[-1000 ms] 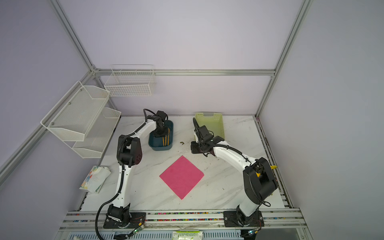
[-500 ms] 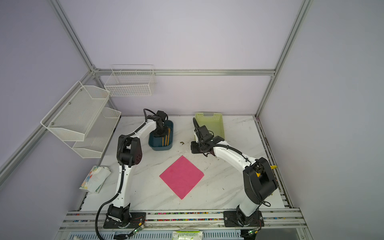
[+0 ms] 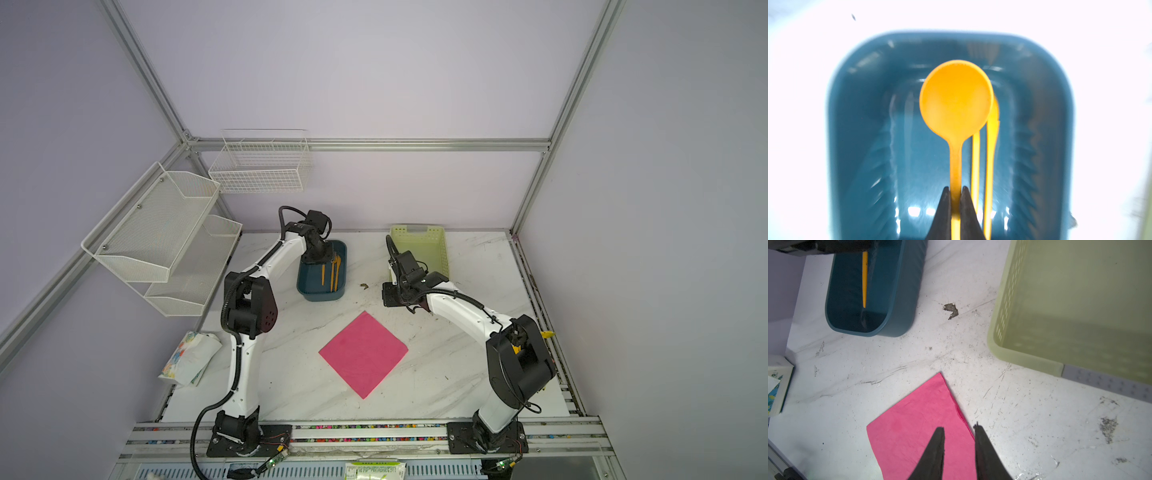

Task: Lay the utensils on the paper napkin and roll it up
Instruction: 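Close the left gripper on the spoon handle and lift it out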

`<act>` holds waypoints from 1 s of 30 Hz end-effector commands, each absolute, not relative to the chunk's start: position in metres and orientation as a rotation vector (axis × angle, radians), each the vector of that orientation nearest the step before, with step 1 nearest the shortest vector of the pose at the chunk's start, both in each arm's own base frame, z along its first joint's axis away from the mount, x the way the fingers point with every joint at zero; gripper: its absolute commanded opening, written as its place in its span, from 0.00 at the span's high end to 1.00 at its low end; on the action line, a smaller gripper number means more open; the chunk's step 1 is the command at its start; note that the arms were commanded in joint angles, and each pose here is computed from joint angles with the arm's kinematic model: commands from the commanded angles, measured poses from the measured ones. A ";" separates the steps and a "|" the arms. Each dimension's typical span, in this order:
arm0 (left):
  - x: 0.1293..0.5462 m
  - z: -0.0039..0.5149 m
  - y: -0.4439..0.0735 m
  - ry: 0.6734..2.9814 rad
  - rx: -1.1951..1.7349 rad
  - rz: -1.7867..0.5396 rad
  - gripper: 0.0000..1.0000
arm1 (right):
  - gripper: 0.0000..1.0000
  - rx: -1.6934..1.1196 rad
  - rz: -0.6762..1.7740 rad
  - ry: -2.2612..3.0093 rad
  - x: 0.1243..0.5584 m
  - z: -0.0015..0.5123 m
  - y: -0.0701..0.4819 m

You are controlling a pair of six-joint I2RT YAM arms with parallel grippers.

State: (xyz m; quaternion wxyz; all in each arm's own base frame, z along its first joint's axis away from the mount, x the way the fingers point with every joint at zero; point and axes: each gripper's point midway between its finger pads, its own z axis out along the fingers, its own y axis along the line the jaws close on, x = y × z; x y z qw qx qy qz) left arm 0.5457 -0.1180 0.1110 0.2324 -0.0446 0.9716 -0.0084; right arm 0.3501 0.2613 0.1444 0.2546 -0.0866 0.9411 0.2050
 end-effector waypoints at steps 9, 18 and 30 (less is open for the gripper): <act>0.506 0.181 -0.117 2.607 -0.119 -0.119 0.95 | 0.71 -0.252 0.539 2.466 0.371 0.175 0.263; 0.443 0.194 -0.135 2.635 -0.124 -0.163 0.95 | 0.71 -0.264 0.523 2.442 0.384 0.179 0.247; 0.351 0.185 -0.174 2.680 -0.126 -0.221 0.95 | 0.71 -0.284 0.520 2.399 0.388 0.196 0.235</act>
